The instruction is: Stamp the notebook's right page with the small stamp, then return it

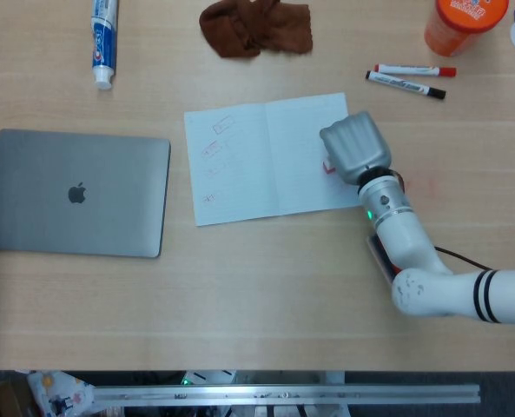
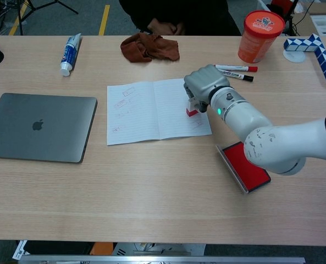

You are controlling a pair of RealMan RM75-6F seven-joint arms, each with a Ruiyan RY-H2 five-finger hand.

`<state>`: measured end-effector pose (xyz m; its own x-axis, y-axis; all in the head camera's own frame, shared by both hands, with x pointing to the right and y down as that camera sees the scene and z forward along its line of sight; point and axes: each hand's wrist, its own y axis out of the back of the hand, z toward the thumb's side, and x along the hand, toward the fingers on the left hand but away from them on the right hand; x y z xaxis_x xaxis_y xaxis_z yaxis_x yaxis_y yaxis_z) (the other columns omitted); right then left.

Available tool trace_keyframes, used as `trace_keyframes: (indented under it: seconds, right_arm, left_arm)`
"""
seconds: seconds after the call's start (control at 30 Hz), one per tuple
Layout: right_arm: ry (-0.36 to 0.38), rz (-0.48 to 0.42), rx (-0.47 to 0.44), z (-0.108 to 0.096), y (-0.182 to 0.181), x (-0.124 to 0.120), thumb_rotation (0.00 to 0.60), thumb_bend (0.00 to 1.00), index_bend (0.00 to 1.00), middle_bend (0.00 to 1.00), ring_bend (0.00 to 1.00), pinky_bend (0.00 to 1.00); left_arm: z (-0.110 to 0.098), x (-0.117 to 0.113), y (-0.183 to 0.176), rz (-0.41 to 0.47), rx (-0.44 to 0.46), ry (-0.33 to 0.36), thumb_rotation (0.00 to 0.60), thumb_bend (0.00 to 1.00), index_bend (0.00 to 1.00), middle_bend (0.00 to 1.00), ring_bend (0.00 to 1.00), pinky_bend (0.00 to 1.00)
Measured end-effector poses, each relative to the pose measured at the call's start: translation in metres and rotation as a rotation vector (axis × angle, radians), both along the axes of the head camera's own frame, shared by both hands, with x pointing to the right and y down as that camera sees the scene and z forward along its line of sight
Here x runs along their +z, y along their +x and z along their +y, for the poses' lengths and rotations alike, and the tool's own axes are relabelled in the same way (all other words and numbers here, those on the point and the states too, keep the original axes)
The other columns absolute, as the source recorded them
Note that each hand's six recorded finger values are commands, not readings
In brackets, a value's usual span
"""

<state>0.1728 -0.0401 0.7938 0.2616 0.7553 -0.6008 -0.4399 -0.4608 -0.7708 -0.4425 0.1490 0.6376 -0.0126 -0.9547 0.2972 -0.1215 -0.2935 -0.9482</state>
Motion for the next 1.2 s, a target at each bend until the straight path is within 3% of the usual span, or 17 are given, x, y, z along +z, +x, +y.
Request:
trace_keyframes:
  seconds: [0.5, 1.2]
  right_arm:
    - [0.010, 0.032, -0.013, 0.001, -0.001, 0.010, 0.600, 0.61, 0.85, 0.67, 0.56, 0.53]
    - [0.018, 0.065, -0.046, 0.008, -0.009, 0.016, 0.600, 0.62, 0.86, 0.68, 0.57, 0.54]
  left_arm:
    - [0.000, 0.001, -0.001, -0.002, -0.001, -0.003, 0.600, 0.28, 0.00, 0.00, 0.10, 0.13]
    - [0.002, 0.002, -0.005, -0.004, -0.012, -0.008, 0.600, 0.28, 0.00, 0.00, 0.10, 0.13]
